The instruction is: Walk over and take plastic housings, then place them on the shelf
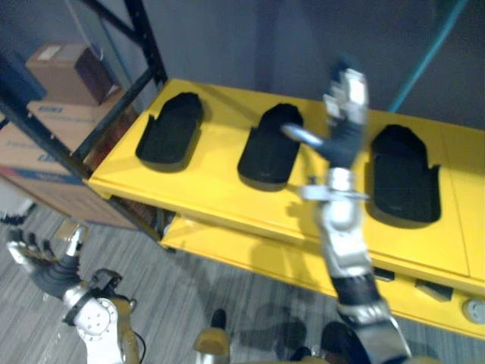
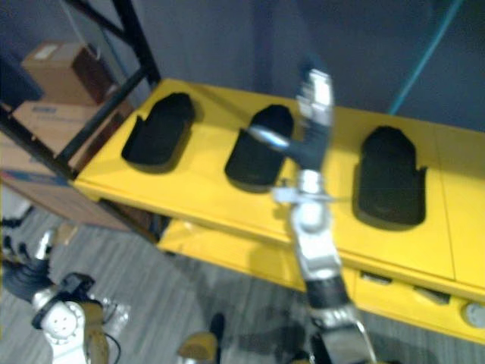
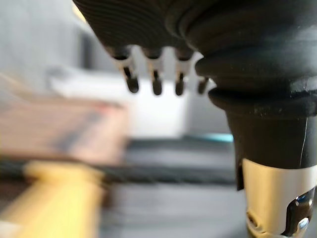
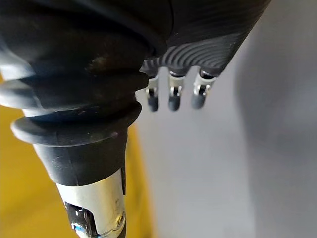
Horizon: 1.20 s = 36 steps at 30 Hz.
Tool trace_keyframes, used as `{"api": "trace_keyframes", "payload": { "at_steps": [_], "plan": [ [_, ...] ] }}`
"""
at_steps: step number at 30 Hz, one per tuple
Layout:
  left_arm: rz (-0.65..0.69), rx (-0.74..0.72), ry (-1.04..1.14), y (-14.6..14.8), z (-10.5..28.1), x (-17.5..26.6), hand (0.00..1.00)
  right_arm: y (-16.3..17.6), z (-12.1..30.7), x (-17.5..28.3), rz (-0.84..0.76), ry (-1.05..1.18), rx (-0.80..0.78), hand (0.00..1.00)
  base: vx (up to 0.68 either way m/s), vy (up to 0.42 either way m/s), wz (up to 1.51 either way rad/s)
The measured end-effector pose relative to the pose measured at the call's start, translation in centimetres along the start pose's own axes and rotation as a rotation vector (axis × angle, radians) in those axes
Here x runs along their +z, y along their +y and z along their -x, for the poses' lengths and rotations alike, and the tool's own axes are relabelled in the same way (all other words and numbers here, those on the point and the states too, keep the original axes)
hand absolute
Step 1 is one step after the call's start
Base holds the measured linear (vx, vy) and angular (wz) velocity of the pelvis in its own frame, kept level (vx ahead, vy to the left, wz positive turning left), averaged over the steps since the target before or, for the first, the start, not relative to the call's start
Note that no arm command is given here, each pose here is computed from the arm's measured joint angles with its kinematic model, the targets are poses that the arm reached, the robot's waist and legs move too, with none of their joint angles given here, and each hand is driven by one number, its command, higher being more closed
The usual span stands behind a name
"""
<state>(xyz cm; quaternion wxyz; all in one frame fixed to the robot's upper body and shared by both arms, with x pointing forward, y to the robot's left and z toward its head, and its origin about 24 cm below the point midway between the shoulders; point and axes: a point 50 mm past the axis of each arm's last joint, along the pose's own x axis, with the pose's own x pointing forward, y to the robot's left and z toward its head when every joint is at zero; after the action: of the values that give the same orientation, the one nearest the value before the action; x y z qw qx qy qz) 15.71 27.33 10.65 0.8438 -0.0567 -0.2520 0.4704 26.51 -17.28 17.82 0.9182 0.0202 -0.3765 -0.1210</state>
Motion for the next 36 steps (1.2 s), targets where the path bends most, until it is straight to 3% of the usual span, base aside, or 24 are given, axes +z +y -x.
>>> {"api": "trace_keyframes", "payload": {
  "at_steps": [6,7,13,17,23,28,36],
  "plan": [
    [-0.005,-0.033,-0.184,0.7,-1.2,2.9,0.0,-11.3,5.2,2.0,0.33,0.05,-0.384,0.0,0.0,0.002,-0.52],
    [-0.025,-0.09,-0.195,0.7,-1.5,3.1,0.0,-13.8,6.4,2.9,0.453,0.048,-0.496,0.0,0.01,0.008,-0.4],
    [-0.094,-0.413,-0.032,-0.2,-2.5,1.0,0.0,-20.7,11.4,3.7,0.764,0.18,-0.829,0.0,0.01,0.006,-0.3],
    [-0.16,-0.48,0.171,0.4,-3.6,-2.6,0.0,-22.7,15.4,1.3,0.904,0.438,-0.855,0.0,-0.02,0.018,-0.28],
    [-0.223,-0.395,0.424,2.4,-7.0,-7.4,0.0,-25.2,20.6,-0.8,0.999,0.71,-0.923,0.0,0.0,0.007,-0.17],
    [-0.18,-0.342,0.453,1.0,-11.5,-7.5,0.0,-26.2,21.0,-1.4,1.009,0.742,-0.98,0.0,-0.01,0.001,-0.03],
    [-0.187,-0.417,0.448,-1.0,-13.8,-6.8,0.0,-26.8,22.2,-2.1,0.955,0.786,-1.071,0.0,0.0,-0.002,0.02]
  ]
}}
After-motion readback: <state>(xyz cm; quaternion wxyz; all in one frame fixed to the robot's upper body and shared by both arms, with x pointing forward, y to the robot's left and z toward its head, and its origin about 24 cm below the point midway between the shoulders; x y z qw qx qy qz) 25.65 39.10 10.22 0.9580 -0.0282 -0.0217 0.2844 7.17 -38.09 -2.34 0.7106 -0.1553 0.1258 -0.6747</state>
